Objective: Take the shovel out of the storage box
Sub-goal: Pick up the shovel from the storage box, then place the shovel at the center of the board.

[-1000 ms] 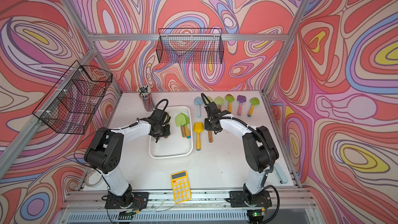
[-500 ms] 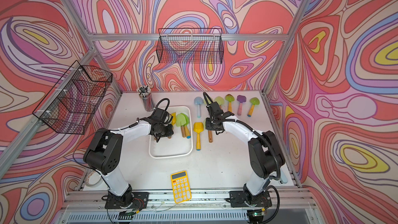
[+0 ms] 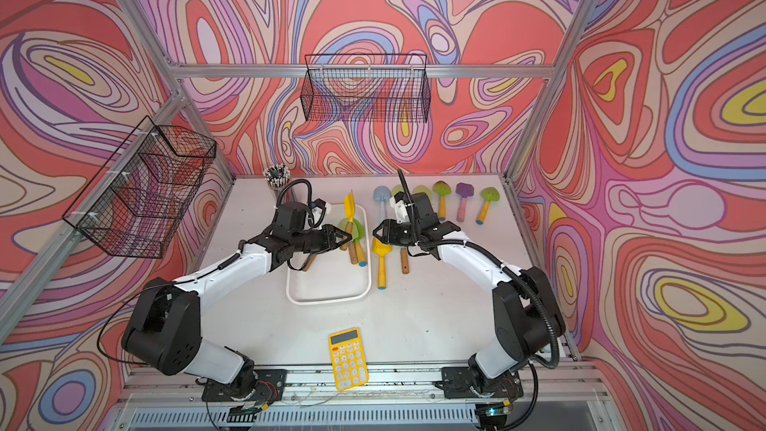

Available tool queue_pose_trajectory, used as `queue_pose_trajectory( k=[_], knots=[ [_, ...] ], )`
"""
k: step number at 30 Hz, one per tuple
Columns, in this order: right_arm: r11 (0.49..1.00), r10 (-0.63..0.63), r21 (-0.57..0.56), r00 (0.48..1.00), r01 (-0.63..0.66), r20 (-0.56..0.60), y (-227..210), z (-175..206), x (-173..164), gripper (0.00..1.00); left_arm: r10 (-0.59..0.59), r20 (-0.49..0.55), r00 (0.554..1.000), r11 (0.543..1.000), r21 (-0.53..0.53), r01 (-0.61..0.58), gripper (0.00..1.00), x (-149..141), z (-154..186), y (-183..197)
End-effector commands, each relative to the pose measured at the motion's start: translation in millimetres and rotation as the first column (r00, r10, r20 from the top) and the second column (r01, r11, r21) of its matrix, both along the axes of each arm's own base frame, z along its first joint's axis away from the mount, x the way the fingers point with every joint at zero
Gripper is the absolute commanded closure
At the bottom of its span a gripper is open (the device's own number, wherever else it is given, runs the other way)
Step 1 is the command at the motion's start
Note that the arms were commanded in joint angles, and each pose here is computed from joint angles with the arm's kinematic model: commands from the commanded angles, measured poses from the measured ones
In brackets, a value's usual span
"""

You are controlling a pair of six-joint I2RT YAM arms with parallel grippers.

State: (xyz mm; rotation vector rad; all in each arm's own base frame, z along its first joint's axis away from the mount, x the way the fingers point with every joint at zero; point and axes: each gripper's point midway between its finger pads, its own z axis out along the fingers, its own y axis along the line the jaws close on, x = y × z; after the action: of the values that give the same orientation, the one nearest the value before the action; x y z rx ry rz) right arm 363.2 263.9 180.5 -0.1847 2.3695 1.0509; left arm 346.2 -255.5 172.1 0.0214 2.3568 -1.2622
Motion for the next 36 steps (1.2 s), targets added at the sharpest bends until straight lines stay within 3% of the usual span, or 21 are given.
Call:
queue_pose_trajectory(
  k=[1,8,27,34,36],
  knots=[
    [0.976,0.098,0.188,0.993,-0.109,0.070,23.1,41.7,-11.2,0.50,-0.070,0.075,0.995,0.979,-0.188,0.083,1.00,-7.2,46.2,-17.3],
    [0.942,0.154,0.287,0.983,-0.176,0.101,34.8,61.4,-16.4,0.50,-0.121,0.083,0.989,0.931,-0.336,0.142,1.00,-14.2,68.9,-28.1],
    [0.886,0.178,0.406,0.973,-0.223,0.147,50.8,87.7,-1.6,0.58,-0.216,0.102,0.971,0.853,-0.464,0.239,1.00,-36.6,84.1,-42.0],
    [0.867,0.181,0.441,0.972,-0.231,0.153,53.1,91.6,-0.4,0.77,-0.222,0.089,0.971,0.841,-0.486,0.237,1.00,-38.1,79.2,-42.3],
    [0.867,0.180,0.442,0.972,-0.230,0.152,52.2,92.0,-0.7,0.83,-0.218,0.084,0.972,0.843,-0.485,0.231,0.88,-38.0,77.5,-41.6]
  ],
)
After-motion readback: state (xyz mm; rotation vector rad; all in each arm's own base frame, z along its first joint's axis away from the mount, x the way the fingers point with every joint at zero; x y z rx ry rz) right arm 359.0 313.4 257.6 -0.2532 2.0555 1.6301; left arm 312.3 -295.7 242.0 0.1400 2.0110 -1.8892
